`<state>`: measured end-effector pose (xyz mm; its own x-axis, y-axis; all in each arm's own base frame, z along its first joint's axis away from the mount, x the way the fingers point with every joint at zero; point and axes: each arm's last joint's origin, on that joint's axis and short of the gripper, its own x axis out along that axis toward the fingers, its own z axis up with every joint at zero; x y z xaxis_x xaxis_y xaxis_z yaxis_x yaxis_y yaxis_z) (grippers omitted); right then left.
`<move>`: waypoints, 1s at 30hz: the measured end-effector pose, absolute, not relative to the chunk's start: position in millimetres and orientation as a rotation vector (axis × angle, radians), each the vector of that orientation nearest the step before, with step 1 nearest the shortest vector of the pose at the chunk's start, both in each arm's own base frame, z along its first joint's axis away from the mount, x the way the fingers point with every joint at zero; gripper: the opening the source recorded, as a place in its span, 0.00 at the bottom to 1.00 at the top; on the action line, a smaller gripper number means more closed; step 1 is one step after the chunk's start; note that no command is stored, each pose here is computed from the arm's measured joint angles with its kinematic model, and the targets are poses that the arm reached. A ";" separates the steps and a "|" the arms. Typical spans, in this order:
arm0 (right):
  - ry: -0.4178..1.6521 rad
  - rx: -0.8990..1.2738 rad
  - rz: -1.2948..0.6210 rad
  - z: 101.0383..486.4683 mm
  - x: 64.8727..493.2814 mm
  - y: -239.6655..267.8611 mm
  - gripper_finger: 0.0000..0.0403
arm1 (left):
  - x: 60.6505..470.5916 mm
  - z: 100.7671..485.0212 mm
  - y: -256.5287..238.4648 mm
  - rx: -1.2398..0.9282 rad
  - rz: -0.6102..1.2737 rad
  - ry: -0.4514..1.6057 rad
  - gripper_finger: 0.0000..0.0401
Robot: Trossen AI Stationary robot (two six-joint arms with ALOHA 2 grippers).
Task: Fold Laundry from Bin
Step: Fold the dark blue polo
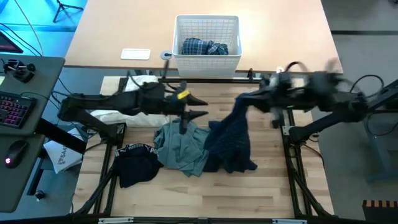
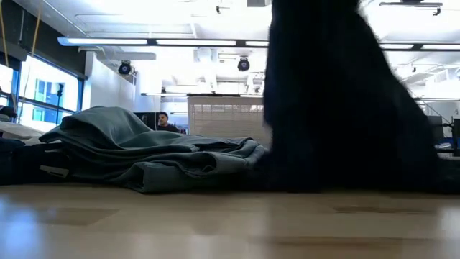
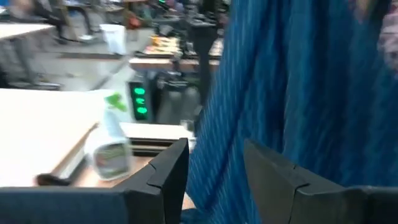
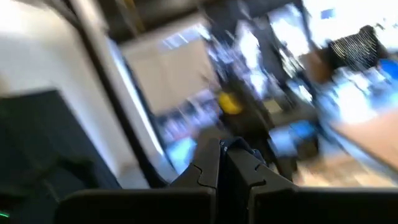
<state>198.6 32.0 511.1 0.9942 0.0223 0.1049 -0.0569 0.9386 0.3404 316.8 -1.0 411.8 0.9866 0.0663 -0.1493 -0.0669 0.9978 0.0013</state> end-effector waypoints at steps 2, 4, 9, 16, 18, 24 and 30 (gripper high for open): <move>0.005 0.362 -0.022 495.2 218.8 31.5 0.00 | 304.6 418.7 -1.4 0.003 0.096 0.153 0.35; 0.102 0.350 -0.070 477.9 242.0 30.3 0.00 | 292.4 424.9 -2.7 -0.003 0.099 0.158 0.34; 0.324 0.310 -0.205 421.8 312.4 16.8 0.00 | 272.5 420.1 -8.4 -0.045 0.123 0.292 0.34; 0.491 0.497 0.024 341.3 398.3 -12.5 0.24 | 217.6 395.9 -23.8 -0.253 0.232 0.709 0.34; 0.545 0.565 0.045 325.5 406.3 -24.2 0.34 | 204.1 392.2 -28.9 -0.282 0.298 0.773 0.34; 0.625 0.552 -0.035 336.3 380.6 -46.8 0.52 | 183.7 389.7 -43.7 -0.313 0.463 0.770 0.34; 0.672 0.372 -0.126 380.9 317.4 -33.4 0.54 | 195.8 379.9 -54.6 -0.282 0.517 0.757 0.34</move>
<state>317.4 -33.4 380.9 0.7778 0.0053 -0.6285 0.2326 0.9266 0.2956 195.8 -54.6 379.9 0.6112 0.3429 -0.7134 -0.5403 0.8394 -0.0594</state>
